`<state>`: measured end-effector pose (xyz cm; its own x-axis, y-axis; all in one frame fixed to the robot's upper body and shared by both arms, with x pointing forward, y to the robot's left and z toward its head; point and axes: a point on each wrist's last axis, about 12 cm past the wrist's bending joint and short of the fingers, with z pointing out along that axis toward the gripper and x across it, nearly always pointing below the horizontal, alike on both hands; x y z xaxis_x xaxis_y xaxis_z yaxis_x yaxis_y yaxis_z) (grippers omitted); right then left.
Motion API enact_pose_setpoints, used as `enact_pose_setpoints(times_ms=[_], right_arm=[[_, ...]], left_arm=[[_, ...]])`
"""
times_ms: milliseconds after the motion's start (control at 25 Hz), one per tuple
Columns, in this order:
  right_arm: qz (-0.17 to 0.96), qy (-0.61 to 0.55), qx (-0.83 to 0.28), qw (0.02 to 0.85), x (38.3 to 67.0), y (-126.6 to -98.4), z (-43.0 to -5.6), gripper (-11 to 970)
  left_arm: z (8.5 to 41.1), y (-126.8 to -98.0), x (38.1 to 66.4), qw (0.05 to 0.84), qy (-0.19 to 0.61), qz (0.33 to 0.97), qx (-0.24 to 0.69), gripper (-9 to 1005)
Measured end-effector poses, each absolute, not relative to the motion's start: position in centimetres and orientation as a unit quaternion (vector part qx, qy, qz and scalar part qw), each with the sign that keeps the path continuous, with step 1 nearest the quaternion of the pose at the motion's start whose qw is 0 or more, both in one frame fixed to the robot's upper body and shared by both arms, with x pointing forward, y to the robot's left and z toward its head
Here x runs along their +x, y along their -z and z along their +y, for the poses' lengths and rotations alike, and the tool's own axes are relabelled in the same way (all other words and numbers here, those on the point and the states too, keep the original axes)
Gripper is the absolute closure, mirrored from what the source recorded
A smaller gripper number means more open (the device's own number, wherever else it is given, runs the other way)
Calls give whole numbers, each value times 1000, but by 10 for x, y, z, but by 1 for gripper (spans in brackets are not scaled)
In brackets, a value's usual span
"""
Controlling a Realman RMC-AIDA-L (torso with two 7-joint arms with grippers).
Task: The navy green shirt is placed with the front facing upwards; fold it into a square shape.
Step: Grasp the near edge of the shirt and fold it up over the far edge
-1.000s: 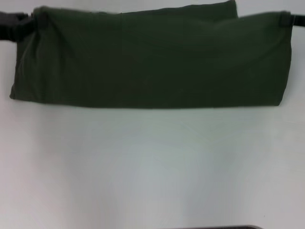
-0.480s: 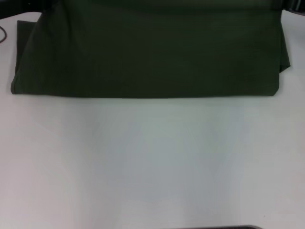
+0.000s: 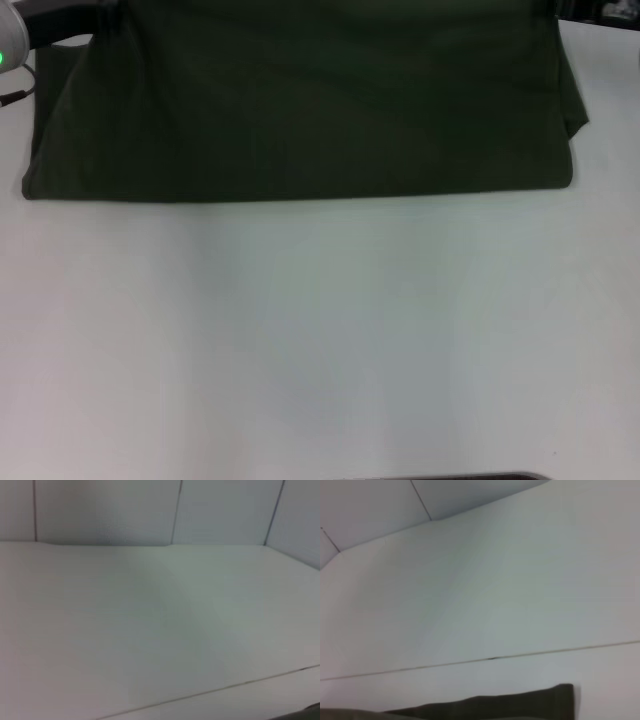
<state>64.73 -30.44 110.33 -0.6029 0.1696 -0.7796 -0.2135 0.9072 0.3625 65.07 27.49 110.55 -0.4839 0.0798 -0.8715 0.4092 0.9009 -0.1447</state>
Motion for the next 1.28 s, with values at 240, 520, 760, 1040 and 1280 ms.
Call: enact_pose_setpoints(times_ms=[240, 520, 760, 1040, 1280], right_arm=[[863, -207, -17, 460, 655, -1105, -290, 918], [862, -195, -19, 468, 663, -1106, -282, 919], [865, -182, -20, 468, 665, -1101, -276, 919], [870, -170, -23, 461, 666, -1092, -267, 918], [872, -164, -38, 460, 666, -1090, -264, 838]], left_arm=[[278, -1098, 653, 490, 141, 852, 120, 904], [281, -1096, 653, 492, 126, 854, 109, 901], [279, -1093, 654, 492, 115, 857, 103, 900], [275, -1089, 653, 496, 103, 858, 87, 897], [277, -1082, 655, 496, 73, 863, 60, 896]])
